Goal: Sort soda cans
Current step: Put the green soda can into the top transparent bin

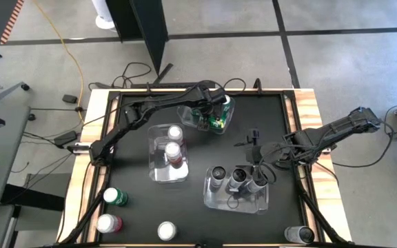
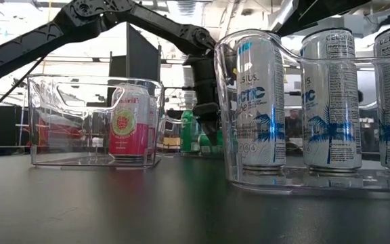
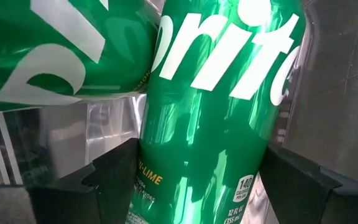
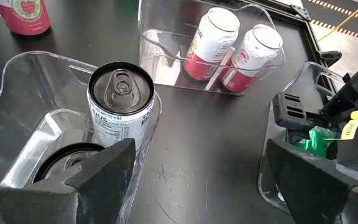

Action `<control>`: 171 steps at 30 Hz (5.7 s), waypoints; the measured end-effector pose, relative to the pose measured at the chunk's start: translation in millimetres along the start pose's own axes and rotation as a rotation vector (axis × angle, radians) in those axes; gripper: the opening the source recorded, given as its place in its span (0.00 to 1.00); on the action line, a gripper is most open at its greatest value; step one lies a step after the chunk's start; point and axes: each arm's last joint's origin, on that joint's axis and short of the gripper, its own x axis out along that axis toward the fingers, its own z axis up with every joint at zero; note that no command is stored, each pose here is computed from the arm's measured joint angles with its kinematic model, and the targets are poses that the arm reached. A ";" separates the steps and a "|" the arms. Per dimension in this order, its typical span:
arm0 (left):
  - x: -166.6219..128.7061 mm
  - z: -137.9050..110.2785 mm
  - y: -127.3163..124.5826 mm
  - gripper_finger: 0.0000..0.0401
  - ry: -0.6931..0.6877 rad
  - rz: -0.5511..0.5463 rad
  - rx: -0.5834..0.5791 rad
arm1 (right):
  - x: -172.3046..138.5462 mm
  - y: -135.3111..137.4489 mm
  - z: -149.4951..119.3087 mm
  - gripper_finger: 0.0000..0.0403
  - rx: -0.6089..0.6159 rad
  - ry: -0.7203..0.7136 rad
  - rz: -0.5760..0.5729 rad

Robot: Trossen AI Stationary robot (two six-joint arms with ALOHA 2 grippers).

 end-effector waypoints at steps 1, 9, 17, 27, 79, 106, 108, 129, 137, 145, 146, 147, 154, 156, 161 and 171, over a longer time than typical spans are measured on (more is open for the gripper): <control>-1.5 1.0 -0.3 0.71 -0.001 0.002 -0.002 | 0.0 0.0 0.0 0.94 0.000 0.000 0.000; -12.6 5.5 -1.7 0.71 0.007 0.002 -0.006 | 0.0 0.0 0.0 0.94 0.000 0.000 0.000; -24.9 9.7 -7.1 0.70 0.022 -0.003 -0.006 | 0.0 0.0 0.0 0.94 0.000 0.000 0.000; -39.5 10.8 -10.5 0.69 0.048 0.013 -0.012 | 0.0 0.0 -0.1 0.94 0.000 0.001 0.000; -65.0 11.6 -15.0 0.58 0.001 0.000 -0.384 | 0.0 -0.1 -0.8 0.94 -0.003 0.007 -0.002; -41.8 8.3 -31.6 0.44 0.091 0.002 -0.033 | 0.0 -0.1 -0.7 0.94 0.000 0.006 -0.002; -43.2 10.3 -33.9 0.47 0.093 0.010 0.055 | 0.0 -0.1 -0.7 0.94 0.001 0.006 -0.002; -7.6 7.2 -22.3 0.80 -0.025 -0.022 0.056 | 0.3 -0.9 -0.7 0.94 0.000 0.007 -0.005; -2.7 2.6 -19.1 0.80 0.004 0.009 -0.071 | 0.6 -1.9 -0.8 0.94 0.003 0.008 -0.008; 1.9 -2.1 -14.3 0.80 0.020 -0.009 -0.070 | 0.7 -2.1 -0.6 0.94 0.004 0.006 -0.009; 2.8 -2.7 -14.8 0.80 0.022 -0.015 -0.065 | 0.7 -2.1 -0.5 0.94 0.005 0.005 -0.009; 5.6 -3.7 -15.7 0.80 0.024 -0.018 -0.057 | 0.7 -2.1 -0.4 0.94 0.005 0.004 -0.009; 13.6 -10.6 -17.0 0.76 0.061 -0.015 -0.056 | 0.7 -2.1 -0.2 0.94 0.006 0.002 -0.009; 14.1 -11.3 -16.5 0.71 0.067 -0.007 -0.059 | 0.7 -2.1 -0.2 0.94 0.006 0.002 -0.009; 14.5 -13.9 -12.8 0.68 0.075 0.002 -0.076 | 0.7 -2.1 -0.2 0.94 0.006 0.002 -0.009; 14.9 -16.0 -9.4 0.68 0.071 -0.005 -0.074 | 0.7 -2.1 -0.2 0.94 0.007 0.002 -0.009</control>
